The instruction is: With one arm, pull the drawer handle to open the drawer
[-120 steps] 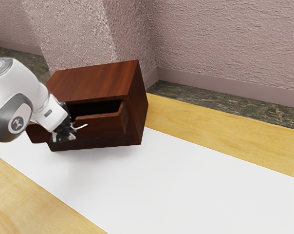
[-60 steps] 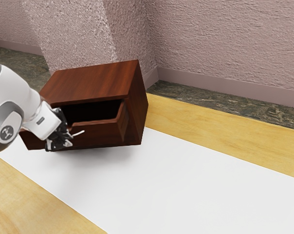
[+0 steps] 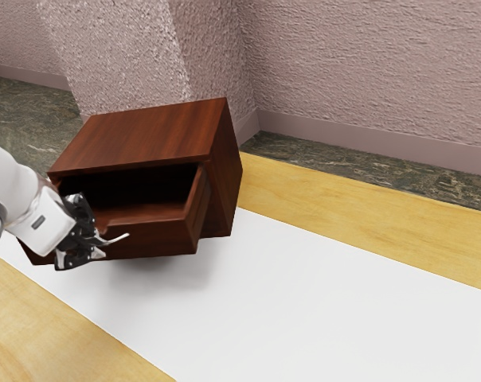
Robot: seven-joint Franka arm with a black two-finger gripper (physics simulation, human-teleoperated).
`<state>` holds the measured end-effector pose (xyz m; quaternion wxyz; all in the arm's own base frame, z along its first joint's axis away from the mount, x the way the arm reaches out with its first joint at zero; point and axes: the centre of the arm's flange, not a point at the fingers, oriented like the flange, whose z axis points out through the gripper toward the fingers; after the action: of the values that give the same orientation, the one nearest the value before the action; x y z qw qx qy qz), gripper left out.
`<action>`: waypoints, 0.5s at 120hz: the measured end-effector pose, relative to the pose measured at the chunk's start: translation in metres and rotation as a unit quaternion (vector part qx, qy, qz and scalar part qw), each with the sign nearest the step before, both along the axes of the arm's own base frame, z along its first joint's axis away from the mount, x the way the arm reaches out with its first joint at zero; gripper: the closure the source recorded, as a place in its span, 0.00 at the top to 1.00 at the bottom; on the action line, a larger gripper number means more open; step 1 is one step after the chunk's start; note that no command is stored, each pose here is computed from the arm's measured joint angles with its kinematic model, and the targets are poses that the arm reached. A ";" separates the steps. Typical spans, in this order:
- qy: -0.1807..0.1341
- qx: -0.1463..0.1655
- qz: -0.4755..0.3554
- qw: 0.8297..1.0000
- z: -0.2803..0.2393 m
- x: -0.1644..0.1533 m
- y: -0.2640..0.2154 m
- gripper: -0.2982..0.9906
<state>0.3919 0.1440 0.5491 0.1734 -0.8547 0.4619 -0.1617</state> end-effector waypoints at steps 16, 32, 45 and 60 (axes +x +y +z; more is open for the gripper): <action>0.002 -0.002 -0.002 1.000 -0.005 -0.013 -0.005 0.26; -0.002 0.004 -0.006 1.000 -0.001 -0.027 -0.013 0.24; -0.005 0.006 -0.010 1.000 0.007 -0.033 -0.021 0.19; -0.015 0.013 -0.015 1.000 0.032 -0.039 -0.027 0.38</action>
<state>0.3526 0.1166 0.5816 0.1892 -0.8430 0.4737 -0.1709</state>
